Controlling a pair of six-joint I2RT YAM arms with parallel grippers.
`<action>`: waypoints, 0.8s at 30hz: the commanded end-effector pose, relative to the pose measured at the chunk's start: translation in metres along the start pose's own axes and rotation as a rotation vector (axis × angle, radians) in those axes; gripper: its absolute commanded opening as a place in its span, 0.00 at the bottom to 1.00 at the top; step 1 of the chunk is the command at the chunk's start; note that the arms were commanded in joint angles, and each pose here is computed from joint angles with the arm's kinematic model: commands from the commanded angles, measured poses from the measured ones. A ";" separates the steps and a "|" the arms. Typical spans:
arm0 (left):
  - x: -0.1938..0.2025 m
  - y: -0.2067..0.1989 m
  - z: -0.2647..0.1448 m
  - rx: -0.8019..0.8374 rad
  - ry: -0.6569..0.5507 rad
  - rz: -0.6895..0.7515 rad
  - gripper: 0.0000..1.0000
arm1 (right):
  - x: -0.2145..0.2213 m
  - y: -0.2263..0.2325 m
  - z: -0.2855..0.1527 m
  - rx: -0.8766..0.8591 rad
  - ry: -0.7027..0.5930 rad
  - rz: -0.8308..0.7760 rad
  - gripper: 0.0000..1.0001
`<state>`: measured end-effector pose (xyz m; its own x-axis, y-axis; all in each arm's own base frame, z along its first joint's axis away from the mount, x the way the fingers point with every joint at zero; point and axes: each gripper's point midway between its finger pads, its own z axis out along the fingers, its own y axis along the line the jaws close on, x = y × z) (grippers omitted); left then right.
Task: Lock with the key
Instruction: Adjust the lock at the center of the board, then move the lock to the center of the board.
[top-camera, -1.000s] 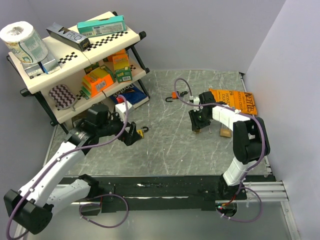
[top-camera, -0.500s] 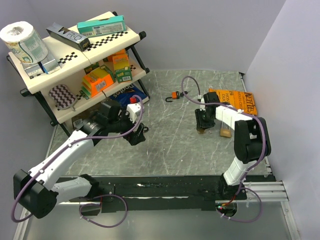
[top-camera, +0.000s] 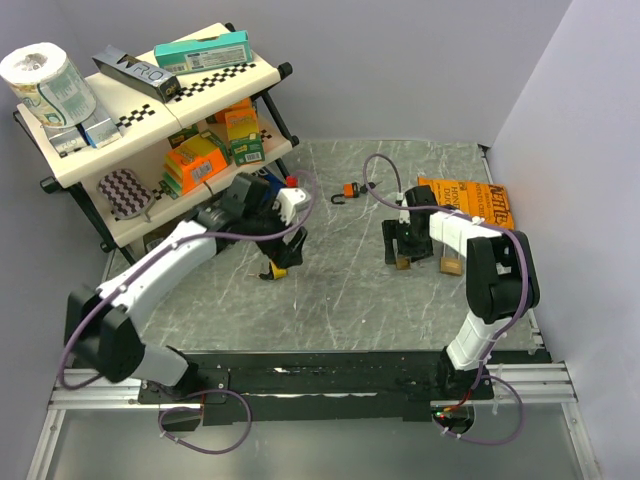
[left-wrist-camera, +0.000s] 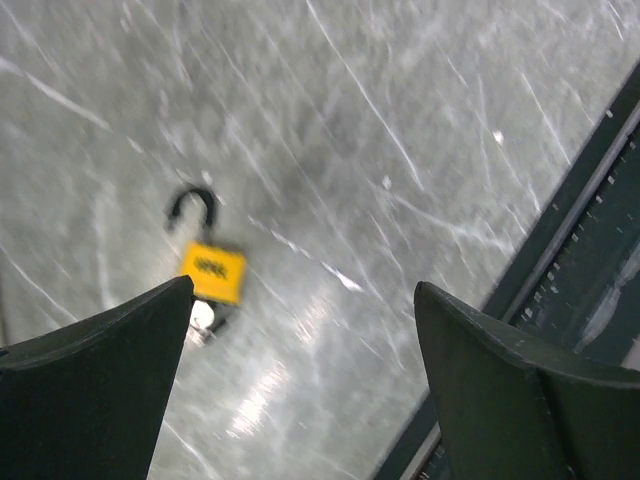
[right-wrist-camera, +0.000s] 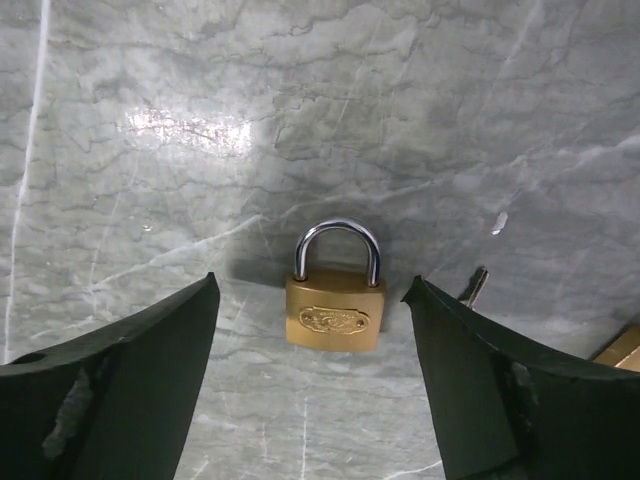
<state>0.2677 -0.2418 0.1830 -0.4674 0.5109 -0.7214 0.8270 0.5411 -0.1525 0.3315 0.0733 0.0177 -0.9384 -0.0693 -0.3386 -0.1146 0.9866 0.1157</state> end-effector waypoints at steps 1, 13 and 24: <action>-0.029 0.008 0.004 0.015 -0.013 0.089 0.96 | -0.007 0.002 -0.011 -0.012 -0.030 0.022 0.87; -0.123 0.087 0.105 -0.010 -0.059 0.171 0.96 | -0.050 0.025 -0.093 -0.101 -0.361 -0.071 0.99; -0.144 0.162 0.192 -0.188 -0.181 -0.041 0.88 | -0.057 0.017 -0.117 -0.075 -0.449 -0.067 1.00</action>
<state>0.4921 -0.3474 0.1123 -0.4378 0.4944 -0.7509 0.7980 0.5984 -0.0713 0.3397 0.0816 0.1406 -0.7207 -0.0620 -0.6904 -0.2202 0.9649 0.1432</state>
